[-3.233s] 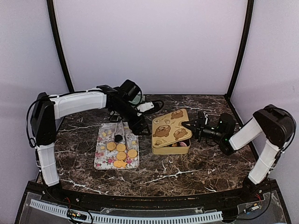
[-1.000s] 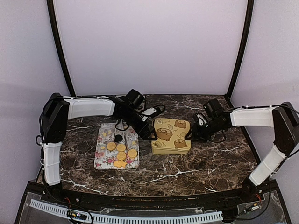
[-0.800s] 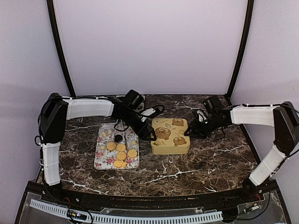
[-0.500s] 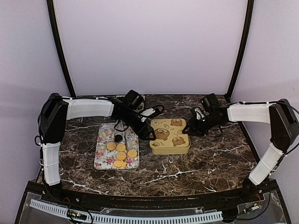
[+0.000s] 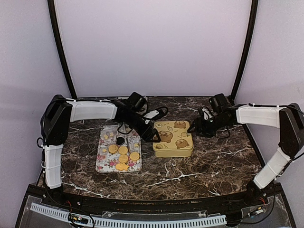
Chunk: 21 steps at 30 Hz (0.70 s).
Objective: Pack the cookies
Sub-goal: Place the box lid on the packing box.
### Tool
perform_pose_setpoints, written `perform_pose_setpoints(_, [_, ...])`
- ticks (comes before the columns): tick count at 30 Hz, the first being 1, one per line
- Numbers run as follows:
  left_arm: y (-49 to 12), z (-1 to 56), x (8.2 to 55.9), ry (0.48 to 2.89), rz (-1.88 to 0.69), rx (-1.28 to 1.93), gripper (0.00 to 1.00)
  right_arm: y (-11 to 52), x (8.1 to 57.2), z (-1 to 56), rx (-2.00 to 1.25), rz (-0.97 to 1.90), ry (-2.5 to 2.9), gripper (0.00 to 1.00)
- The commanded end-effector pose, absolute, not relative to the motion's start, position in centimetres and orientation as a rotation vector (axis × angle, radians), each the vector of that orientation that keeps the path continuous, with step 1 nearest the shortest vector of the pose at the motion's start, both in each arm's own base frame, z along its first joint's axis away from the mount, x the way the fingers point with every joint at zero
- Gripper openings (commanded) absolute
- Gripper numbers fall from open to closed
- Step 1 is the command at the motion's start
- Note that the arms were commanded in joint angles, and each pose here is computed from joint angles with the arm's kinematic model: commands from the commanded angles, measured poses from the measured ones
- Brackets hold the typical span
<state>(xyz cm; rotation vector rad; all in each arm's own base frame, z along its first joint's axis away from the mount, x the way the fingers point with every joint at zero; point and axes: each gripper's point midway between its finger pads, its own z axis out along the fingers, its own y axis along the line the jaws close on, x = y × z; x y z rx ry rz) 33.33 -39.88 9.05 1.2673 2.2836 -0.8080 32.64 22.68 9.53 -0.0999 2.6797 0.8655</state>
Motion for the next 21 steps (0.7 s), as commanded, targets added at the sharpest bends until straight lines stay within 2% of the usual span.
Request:
perform_pose_setpoints(1, [-41.1,9.8,33.3,2.259,-0.9,1.258,0.86,21.5,32.9,11.9,-0.073,0.925,2.599,0.64])
perform_pose_setpoints(4, [-41.6,10.0,33.2,2.249,-0.919,1.259,0.85,21.7,32.7,11.4,-0.072,0.972,2.608,0.67])
perform_pose_setpoints(12, [-42.8,10.6,33.6,2.219,-0.917,1.245,0.84,23.0,32.4,8.5,-0.044,1.101,2.639,0.67])
perform_pose_setpoints(16, [-43.4,11.0,33.4,2.189,-0.907,1.268,0.84,23.2,32.5,7.6,-0.033,1.115,2.648,0.62])
perform_pose_setpoints(21, [-43.6,10.6,33.2,2.188,-0.898,1.28,0.84,22.9,32.6,6.8,-0.031,1.085,2.67,0.46])
